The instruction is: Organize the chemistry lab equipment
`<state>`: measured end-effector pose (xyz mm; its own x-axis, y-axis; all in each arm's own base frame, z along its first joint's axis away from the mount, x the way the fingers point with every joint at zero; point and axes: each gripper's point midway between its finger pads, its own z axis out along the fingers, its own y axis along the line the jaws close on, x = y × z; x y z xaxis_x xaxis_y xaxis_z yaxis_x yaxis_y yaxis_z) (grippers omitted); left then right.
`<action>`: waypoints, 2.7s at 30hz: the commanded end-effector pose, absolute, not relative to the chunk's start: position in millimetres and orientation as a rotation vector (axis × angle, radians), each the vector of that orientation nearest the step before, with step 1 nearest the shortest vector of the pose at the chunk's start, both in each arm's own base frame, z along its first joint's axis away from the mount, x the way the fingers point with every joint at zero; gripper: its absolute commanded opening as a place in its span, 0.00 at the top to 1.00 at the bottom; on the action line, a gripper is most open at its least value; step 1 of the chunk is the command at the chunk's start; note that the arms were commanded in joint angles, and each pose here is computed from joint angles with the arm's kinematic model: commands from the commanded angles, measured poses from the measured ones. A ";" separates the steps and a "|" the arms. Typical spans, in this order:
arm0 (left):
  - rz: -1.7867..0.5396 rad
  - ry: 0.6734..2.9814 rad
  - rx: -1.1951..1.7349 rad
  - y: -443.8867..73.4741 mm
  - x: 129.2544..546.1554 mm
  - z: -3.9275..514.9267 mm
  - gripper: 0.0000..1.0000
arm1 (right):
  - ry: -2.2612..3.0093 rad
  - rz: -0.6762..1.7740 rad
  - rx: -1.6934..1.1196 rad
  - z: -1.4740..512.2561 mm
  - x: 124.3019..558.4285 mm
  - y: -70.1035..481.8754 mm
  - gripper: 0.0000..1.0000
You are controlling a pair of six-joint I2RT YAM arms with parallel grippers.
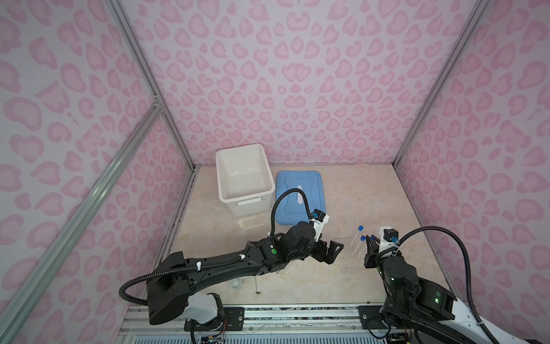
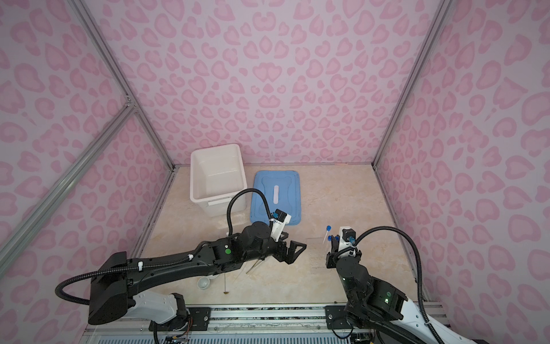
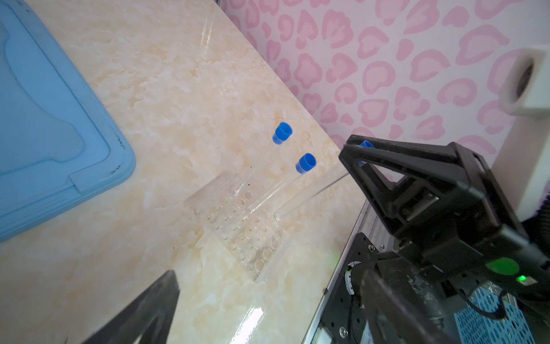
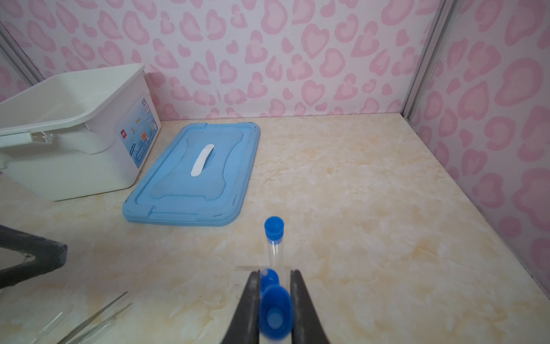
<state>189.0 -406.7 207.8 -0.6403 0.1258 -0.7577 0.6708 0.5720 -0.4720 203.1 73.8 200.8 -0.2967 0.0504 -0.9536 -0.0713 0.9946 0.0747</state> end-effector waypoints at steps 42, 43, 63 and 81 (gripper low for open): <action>-1.049 2.080 0.626 -413.3 191.1 215.6 0.03 | 1.924 0.040 0.003 160.6 213.4 82.5 0.88; -1.050 2.081 0.627 -413.4 190.7 215.6 0.03 | 1.927 0.034 0.004 159.5 213.5 82.2 0.87; -1.048 2.063 0.635 -409.7 189.6 220.0 0.03 | 1.848 0.103 0.047 178.6 207.2 71.2 0.41; -0.946 2.027 0.537 -371.0 231.7 289.9 0.03 | 1.789 0.173 0.194 295.8 211.6 50.0 0.02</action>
<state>217.1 -390.8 274.0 -0.5767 0.0562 -0.8150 0.6787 0.5883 -0.4397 205.4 36.9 293.3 -0.1608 0.2957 -0.9417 0.0742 0.9550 0.2872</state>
